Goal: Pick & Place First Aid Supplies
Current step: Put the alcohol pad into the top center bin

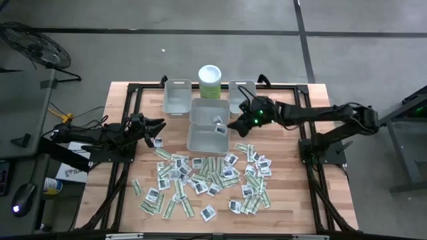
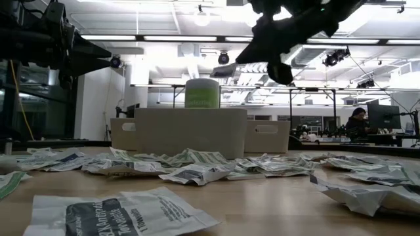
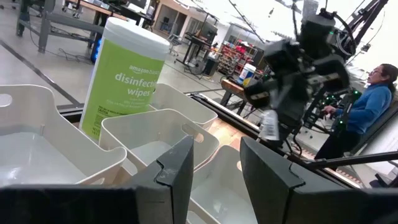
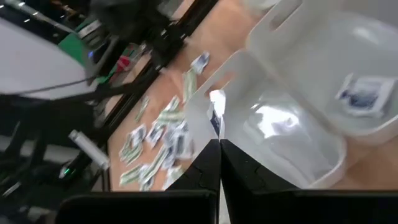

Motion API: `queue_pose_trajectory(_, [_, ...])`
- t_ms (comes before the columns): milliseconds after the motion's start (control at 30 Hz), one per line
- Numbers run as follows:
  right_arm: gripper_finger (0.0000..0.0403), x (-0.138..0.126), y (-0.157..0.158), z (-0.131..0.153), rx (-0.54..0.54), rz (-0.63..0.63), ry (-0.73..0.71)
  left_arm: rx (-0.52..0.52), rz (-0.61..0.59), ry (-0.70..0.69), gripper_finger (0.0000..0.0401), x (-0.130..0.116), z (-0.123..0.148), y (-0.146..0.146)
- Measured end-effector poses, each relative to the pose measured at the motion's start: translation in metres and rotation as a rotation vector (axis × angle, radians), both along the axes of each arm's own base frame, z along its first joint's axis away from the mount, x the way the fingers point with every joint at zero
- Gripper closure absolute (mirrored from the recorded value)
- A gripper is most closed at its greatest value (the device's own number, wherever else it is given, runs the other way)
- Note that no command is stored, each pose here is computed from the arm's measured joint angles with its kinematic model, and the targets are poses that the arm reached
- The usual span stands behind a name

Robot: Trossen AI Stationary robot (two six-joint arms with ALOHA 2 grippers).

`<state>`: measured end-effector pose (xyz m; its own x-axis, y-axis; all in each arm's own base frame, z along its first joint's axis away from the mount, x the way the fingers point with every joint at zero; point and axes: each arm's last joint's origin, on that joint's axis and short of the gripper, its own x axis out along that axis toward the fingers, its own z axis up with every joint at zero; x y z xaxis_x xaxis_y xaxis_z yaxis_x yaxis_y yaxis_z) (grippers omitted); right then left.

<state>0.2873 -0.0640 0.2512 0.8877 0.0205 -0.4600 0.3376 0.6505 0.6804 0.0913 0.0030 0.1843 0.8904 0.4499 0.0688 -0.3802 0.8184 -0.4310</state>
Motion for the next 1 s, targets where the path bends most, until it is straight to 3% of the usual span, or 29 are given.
queue_pose_trajectory(533, [0.0403,0.039,-0.075,-0.04,0.054,-0.145,0.137,0.0,0.0,0.0,0.027,0.0,0.0,0.0])
queue_pose_trajectory(833, [0.0401,0.045,-0.086,-0.05,0.098,-0.169,0.184,0.0,0.0,0.0,0.027,0.0,0.0,0.0])
queue_pose_trajectory(1000, [0.0365,0.044,-0.085,-0.051,0.111,-0.154,0.2,0.0,0.0,0.0,0.027,0.0,0.0,0.0])
